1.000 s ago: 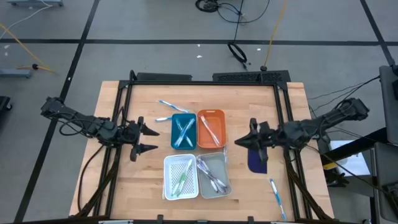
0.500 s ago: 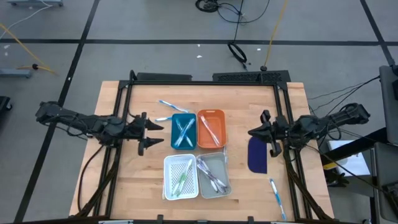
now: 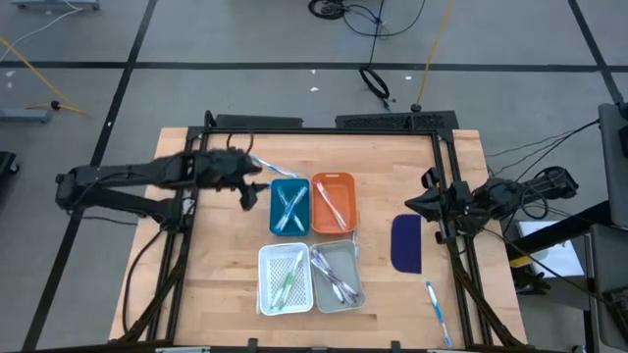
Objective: Pick & Place Toothbrushes
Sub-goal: Put the blue toothbrush into the blue bin
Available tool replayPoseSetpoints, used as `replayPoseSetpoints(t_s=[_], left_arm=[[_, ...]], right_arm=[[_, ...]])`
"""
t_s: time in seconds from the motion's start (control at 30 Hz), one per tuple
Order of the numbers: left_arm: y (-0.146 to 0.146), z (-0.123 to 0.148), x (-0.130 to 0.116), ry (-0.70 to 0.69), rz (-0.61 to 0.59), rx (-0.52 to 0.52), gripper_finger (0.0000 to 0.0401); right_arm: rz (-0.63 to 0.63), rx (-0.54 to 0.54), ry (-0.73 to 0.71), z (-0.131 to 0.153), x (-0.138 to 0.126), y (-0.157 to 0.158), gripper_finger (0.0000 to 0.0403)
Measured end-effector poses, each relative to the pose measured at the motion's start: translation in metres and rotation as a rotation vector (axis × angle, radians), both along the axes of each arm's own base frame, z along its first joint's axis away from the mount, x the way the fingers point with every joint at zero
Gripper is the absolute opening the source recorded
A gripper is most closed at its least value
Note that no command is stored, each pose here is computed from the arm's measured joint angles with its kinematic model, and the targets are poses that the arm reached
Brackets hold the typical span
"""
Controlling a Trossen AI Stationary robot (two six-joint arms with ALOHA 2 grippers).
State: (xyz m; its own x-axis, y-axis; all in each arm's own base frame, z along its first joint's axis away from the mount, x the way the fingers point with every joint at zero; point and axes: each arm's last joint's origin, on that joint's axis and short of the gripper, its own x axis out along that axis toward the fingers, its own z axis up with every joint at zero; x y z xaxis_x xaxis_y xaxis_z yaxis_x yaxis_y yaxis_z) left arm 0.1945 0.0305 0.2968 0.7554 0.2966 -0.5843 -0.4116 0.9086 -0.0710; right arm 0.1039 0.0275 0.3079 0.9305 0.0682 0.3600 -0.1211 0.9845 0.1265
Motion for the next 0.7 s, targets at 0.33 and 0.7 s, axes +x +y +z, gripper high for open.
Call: replayPoseSetpoints(t_s=[0.33, 0.7], left_arm=[[0.077, 0.004, 0.009, 0.208, 0.179, -0.17, 0.0271], [0.145, 0.004, 0.012, 0.28, 0.248, -0.269, 0.0271]], right_arm=[[-0.003, -0.012, 0.011, -0.024, -0.003, -0.001, 0.0], [0.008, 0.047, -0.072, -0.052, -0.017, -0.006, 0.0]])
